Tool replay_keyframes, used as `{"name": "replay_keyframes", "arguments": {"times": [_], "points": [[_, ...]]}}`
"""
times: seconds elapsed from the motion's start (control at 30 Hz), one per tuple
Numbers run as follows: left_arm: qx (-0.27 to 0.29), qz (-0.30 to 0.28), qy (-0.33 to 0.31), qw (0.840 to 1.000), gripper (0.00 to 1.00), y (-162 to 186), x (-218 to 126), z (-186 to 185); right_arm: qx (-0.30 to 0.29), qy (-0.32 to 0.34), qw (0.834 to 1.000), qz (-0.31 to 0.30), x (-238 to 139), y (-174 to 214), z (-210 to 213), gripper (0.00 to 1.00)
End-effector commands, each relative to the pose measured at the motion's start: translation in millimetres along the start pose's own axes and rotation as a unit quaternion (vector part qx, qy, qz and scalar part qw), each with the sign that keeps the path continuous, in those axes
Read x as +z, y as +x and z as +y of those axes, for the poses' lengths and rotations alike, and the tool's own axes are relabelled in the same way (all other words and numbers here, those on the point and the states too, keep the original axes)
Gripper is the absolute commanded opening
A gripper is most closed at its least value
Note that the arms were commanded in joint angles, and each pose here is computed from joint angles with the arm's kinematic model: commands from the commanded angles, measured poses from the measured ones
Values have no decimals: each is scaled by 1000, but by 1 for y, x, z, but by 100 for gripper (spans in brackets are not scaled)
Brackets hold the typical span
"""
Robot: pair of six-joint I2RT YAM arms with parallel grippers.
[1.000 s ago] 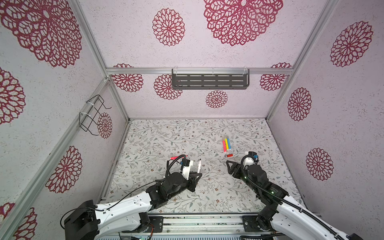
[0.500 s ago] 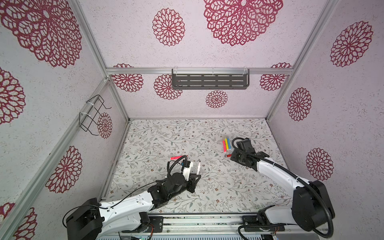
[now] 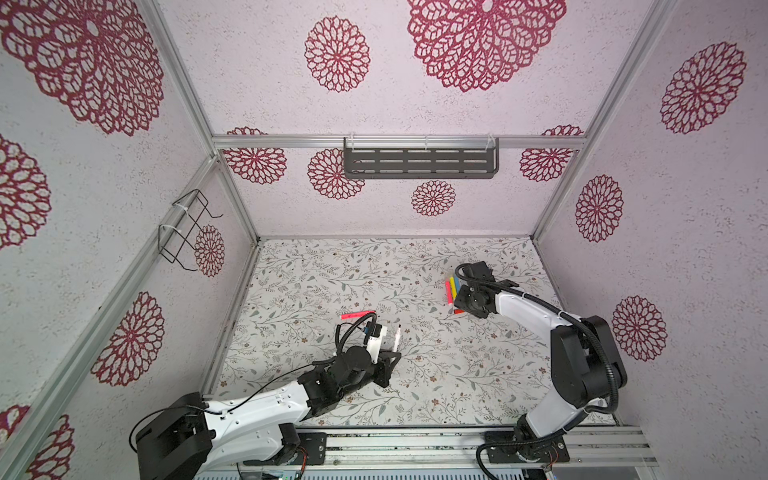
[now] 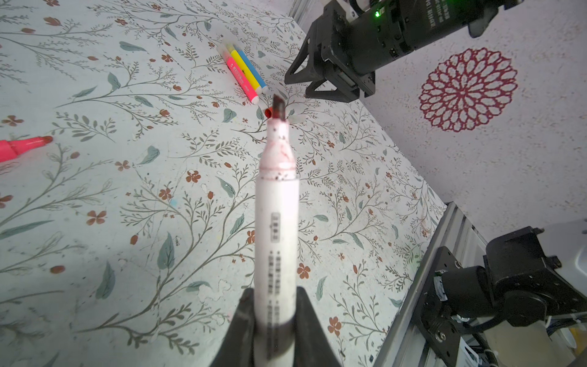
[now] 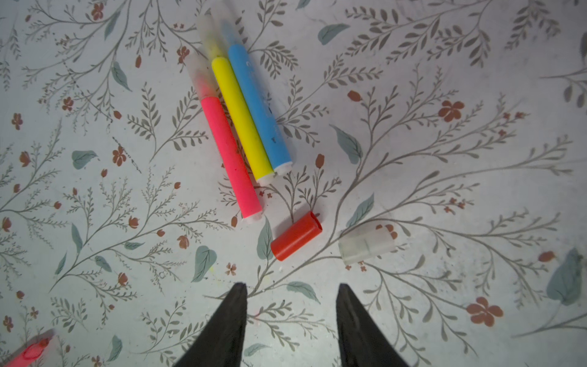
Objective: Insert the pens into the pen caps
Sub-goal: 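Move the right gripper to the red cap and grasp it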
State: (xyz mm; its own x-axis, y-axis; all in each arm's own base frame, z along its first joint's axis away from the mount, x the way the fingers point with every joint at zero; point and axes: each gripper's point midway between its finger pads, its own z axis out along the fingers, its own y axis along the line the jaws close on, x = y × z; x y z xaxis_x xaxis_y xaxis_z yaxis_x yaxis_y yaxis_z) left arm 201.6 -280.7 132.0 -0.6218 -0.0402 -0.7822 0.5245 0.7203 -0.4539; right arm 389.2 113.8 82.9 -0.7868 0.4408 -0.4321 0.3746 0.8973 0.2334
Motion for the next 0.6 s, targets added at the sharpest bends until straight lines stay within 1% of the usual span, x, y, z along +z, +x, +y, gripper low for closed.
{"name": "replay_keyframes", "arguments": {"times": [0.0,0.23,0.57], "points": [[-2,-13,1,1000,0,-6,-3,1,19,0,1000,3,1,-9,4,49],[-7,-17,-1,1000,0,-6,-9,4,20,19,1000,15,16,-10,4,47],[-11,-22,-4,1000,0,-4,-14,8,40,50,998,25,29,-8,-2,41]]}}
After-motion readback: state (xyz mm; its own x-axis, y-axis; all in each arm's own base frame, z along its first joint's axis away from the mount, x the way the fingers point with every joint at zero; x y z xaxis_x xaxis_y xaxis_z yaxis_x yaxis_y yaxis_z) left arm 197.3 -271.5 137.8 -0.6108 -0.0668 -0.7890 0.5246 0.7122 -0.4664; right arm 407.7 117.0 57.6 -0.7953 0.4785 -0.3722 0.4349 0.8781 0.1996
